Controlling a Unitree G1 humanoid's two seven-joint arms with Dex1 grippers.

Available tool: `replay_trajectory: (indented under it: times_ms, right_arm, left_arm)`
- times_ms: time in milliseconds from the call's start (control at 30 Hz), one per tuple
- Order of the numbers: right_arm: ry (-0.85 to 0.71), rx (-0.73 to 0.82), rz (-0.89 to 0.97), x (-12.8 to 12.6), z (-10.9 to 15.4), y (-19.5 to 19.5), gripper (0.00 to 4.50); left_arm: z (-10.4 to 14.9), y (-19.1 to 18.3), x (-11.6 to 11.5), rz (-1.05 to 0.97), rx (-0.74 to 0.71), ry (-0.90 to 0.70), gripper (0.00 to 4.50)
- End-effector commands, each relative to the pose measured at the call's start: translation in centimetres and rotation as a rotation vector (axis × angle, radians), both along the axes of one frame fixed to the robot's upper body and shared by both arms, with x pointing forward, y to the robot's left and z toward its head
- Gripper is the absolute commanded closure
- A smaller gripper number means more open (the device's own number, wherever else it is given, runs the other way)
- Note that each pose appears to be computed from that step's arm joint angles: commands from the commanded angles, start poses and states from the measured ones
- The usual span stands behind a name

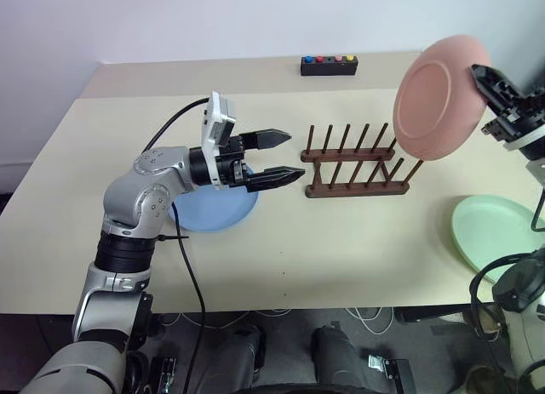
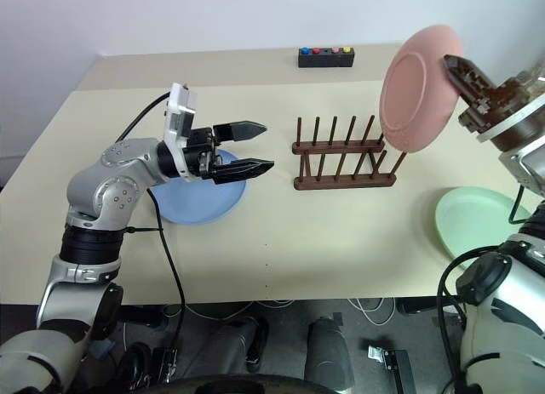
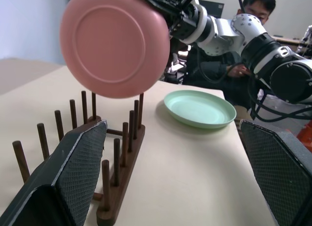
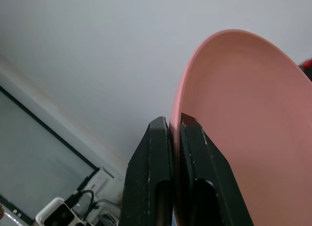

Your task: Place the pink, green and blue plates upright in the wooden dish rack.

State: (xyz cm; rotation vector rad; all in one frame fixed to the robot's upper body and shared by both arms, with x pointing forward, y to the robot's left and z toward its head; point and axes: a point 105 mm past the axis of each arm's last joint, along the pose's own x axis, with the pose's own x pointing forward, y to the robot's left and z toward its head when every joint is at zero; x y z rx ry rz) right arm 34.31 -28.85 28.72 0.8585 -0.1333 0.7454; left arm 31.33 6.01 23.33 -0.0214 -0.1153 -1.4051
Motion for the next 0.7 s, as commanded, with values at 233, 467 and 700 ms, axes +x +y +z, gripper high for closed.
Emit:
replay_trajectory:
  times_ms: [233,467,700]
  right_arm:
    - [-0.04,-0.035,-0.001,-0.5,-0.3,0.4,4.45]
    - [-0.015,-0.079,0.015,-0.5,-1.9,1.4,4.45]
    - [-0.008,-0.073,0.03,-0.7,-2.2,1.7,2.61]
  left_arm:
    - [0.8,0.0,-0.7,-0.02,-0.003,-0.041,0.0]
    - [0.8,0.0,-0.7,-0.02,-0.002,-0.042,0.0]
    - [0.8,0.0,-0.6,-0.021,0.002,-0.043,0.0]
